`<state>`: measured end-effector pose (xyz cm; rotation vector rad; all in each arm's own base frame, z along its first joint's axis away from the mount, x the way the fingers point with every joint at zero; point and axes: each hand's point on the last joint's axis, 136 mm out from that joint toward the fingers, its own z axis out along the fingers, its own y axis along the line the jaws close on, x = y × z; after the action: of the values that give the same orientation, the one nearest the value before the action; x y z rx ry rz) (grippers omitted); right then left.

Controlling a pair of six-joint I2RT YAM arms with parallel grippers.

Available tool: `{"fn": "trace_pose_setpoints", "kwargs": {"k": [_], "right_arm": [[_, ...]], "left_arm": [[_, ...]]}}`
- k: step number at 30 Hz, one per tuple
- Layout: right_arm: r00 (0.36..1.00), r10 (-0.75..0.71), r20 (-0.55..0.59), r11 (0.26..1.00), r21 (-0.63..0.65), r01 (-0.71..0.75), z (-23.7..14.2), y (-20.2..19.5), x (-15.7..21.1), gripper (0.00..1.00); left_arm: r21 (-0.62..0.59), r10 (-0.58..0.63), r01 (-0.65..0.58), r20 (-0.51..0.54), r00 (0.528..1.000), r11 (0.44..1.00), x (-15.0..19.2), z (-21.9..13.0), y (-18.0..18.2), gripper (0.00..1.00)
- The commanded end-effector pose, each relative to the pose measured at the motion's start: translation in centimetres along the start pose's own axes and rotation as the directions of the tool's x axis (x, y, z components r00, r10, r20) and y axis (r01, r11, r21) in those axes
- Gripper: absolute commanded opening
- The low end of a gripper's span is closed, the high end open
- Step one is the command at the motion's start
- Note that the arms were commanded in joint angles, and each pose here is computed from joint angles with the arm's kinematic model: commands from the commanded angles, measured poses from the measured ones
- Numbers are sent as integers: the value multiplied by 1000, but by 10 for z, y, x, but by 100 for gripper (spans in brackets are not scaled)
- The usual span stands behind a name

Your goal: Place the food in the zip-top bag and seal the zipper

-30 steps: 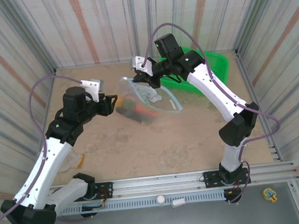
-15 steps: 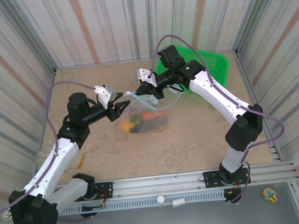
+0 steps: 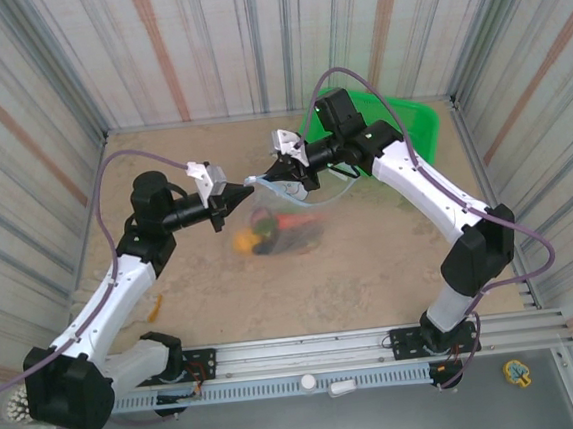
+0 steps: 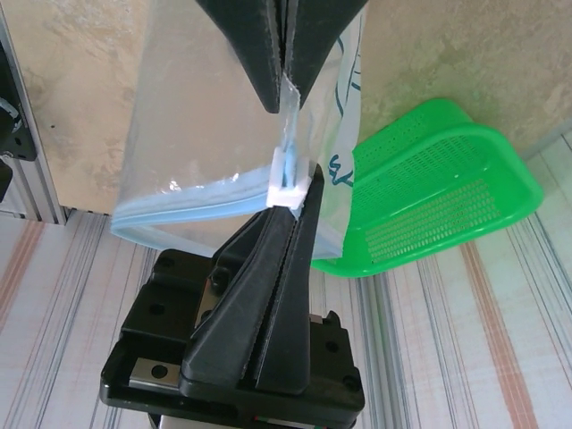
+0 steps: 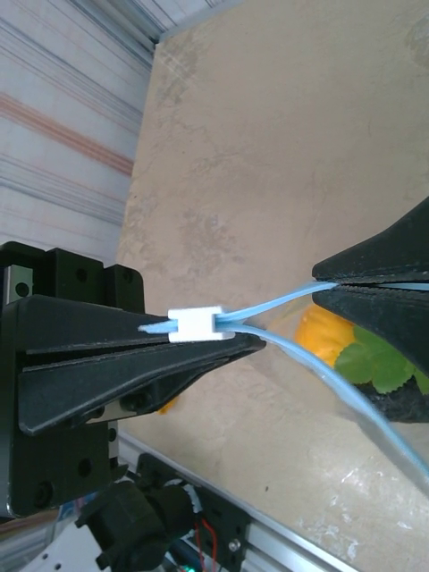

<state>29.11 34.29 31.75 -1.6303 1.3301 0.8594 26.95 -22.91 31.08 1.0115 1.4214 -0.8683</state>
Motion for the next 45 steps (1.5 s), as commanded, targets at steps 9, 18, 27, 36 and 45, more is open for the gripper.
{"fn": "trace_pose_setpoints", "kwargs": {"k": [9, 18, 27, 36, 45], "right_arm": [[999, 22, 35, 1000, 2, -22, -11, 7, -17, 0], [999, 29, 23, 999, -16, -29, 0, 12, -15, 0], [999, 41, -13, 998, 42, -40, -7, 6, -19, 22], [999, 34, 19, 999, -1, -34, -37, 20, -54, 30], [999, 44, 15, 995, -92, -43, -13, 36, -58, 36]], "left_arm": [[6, 68, -69, 40, 997, 998, -25, -8, -5, 15], [14, 64, -65, 26, 998, 998, -26, -6, -9, 13], [4, 87, -87, 18, 996, 996, -23, -9, -14, 0], [-6, 89, -89, 11, 996, 996, -13, -9, -14, 0], [7, 96, -96, 16, 995, 995, -15, -9, -16, 0]]}}
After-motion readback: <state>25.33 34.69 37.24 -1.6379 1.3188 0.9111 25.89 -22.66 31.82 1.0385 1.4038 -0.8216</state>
